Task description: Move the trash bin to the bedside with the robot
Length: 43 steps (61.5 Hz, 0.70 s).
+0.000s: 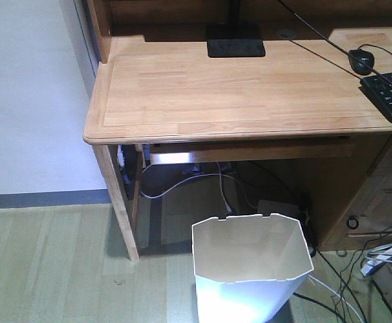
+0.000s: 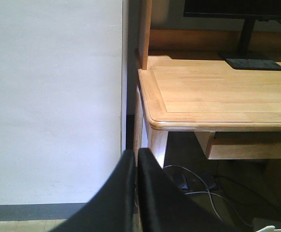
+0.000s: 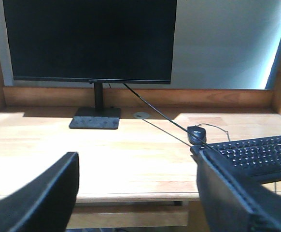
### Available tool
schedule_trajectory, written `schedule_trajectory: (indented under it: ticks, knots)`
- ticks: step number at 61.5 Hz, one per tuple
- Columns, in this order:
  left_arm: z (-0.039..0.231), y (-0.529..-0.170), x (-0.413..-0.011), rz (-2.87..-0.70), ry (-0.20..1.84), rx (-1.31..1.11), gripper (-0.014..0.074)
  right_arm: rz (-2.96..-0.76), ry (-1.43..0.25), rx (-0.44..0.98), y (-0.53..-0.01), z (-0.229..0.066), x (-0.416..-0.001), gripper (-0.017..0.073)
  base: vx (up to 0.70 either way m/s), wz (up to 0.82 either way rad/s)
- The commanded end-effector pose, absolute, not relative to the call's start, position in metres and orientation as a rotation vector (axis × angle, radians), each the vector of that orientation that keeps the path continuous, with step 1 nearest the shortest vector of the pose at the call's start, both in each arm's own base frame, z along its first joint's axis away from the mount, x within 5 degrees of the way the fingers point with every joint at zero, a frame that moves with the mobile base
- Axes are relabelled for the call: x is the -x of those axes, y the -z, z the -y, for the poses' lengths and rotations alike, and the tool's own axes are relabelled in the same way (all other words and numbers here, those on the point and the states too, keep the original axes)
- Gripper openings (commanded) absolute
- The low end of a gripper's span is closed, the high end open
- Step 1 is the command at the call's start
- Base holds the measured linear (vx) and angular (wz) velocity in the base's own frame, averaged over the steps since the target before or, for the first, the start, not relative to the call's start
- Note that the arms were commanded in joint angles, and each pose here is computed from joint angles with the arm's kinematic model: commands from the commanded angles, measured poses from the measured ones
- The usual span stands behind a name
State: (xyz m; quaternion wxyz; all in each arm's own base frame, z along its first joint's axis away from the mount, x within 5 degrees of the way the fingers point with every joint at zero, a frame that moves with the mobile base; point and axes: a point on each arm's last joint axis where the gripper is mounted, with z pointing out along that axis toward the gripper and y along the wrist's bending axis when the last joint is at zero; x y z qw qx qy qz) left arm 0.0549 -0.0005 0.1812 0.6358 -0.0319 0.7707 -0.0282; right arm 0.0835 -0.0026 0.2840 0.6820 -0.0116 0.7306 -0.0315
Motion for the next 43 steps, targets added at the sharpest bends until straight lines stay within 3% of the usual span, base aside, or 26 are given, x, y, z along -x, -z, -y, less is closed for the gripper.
schedule_trajectory:
  ticks: [1, 43]
  knots:
    - [0.000, -0.184, -0.055, -1.689, 0.071, 0.080, -0.0006, -1.557, 0.056, 0.018, -0.301, 0.002, -0.086, 0.0510, 0.00, 0.00]
    - [0.000, -0.184, -0.055, -1.689, 0.071, 0.080, -0.0006, -2.006, 0.007, -0.038, -0.292, 0.003, -0.153, 0.0510, 0.00, 0.00]
